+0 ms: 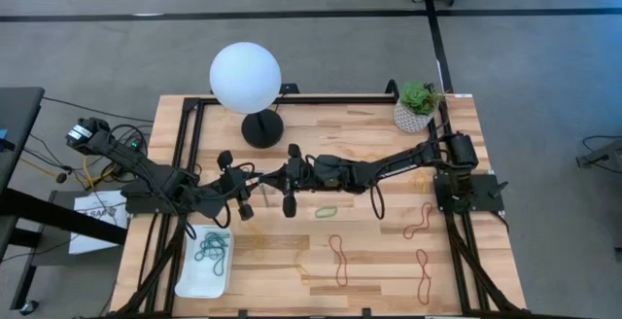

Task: Pick and place items into bin
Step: Put the blue rubber band into the white bin

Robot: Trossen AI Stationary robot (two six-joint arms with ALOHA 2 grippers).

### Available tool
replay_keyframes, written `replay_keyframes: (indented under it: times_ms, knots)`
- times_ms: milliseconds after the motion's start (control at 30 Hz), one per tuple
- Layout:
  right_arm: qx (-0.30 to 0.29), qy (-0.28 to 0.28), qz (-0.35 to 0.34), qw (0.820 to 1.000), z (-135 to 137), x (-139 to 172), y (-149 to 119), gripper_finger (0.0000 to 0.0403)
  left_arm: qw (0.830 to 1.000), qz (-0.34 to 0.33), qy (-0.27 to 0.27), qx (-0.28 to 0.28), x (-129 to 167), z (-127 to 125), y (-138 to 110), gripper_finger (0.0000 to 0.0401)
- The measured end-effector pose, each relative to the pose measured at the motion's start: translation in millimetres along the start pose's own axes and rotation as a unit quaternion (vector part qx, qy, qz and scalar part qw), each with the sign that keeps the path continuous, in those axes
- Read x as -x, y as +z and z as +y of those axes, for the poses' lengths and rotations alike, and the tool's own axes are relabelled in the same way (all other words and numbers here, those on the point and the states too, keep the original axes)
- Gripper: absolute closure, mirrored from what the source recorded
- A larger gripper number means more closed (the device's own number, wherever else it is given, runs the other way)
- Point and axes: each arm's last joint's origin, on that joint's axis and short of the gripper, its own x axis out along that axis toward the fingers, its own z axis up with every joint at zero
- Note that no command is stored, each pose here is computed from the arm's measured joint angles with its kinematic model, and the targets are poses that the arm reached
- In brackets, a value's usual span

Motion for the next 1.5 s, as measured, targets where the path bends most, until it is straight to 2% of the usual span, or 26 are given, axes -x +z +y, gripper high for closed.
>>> replay_keyframes:
  times_ms: [233, 400, 467, 567, 733, 800, 867, 967, 1067, 1133, 1200, 1367, 1500]
  knots:
    - [0.000, 0.012, 0.007, 1.000, 0.3, -0.1, -1.2, 0.0403, 1.000, -0.001, 0.003, -0.010, 0.0, 0.2, 0.0, 0.0344]
    - [0.001, 0.008, 0.027, 1.000, -0.2, 0.1, -5.1, 0.0400, 1.000, 0.002, 0.003, -0.018, 0.0, 0.3, -0.6, 0.0392]
    - [0.002, 0.007, 0.035, 0.999, -0.3, 0.1, -6.5, 0.0392, 1.000, 0.005, 0.003, -0.021, 0.0, 0.6, -1.4, 0.0396]
    - [0.001, 0.004, 0.068, 0.998, -0.8, 0.8, -12.9, 0.0369, 1.000, 0.012, 0.003, -0.026, 0.0, 1.0, -3.3, 0.0399]
    - [-0.033, -0.011, 0.170, 0.985, -1.4, 5.6, -32.0, 0.0325, 0.998, 0.043, -0.007, -0.038, 0.6, 2.3, -10.1, 0.0400]
    - [-0.054, -0.021, 0.224, 0.973, 0.2, 10.1, -42.0, 0.0310, 0.996, 0.067, -0.027, -0.054, 1.7, 2.1, -14.7, 0.0400]
    - [-0.068, -0.032, 0.275, 0.958, 1.6, 15.5, -51.4, 0.0298, 0.991, 0.092, -0.068, -0.065, 5.4, -0.2, -17.8, 0.0400]
    - [-0.088, -0.045, 0.330, 0.939, 5.8, 22.7, -60.9, 0.0287, 0.983, 0.101, -0.144, -0.043, 17.6, -6.9, -8.1, 0.0401]
    - [-0.101, -0.053, 0.353, 0.929, 9.6, 26.6, -65.1, 0.0284, 0.963, 0.129, -0.230, -0.047, 36.4, -10.7, 4.0, 0.0401]
    - [-0.102, -0.051, 0.355, 0.928, 13.0, 27.2, -65.5, 0.0285, 0.943, 0.173, -0.281, -0.040, 50.0, -10.6, 10.6, 0.0401]
    - [-0.101, -0.046, 0.353, 0.929, 16.4, 27.3, -65.2, 0.0286, 0.924, 0.224, -0.309, -0.028, 62.5, -9.0, 14.1, 0.0401]
    - [-0.102, -0.040, 0.343, 0.933, 19.8, 26.3, -63.8, 0.0286, 0.878, 0.354, -0.322, -0.011, 82.0, -6.2, -0.4, 0.0401]
    - [-0.102, -0.041, 0.342, 0.933, 19.3, 26.2, -63.5, 0.0287, 0.845, 0.449, -0.290, 0.034, 86.5, -10.4, -21.0, 0.0401]
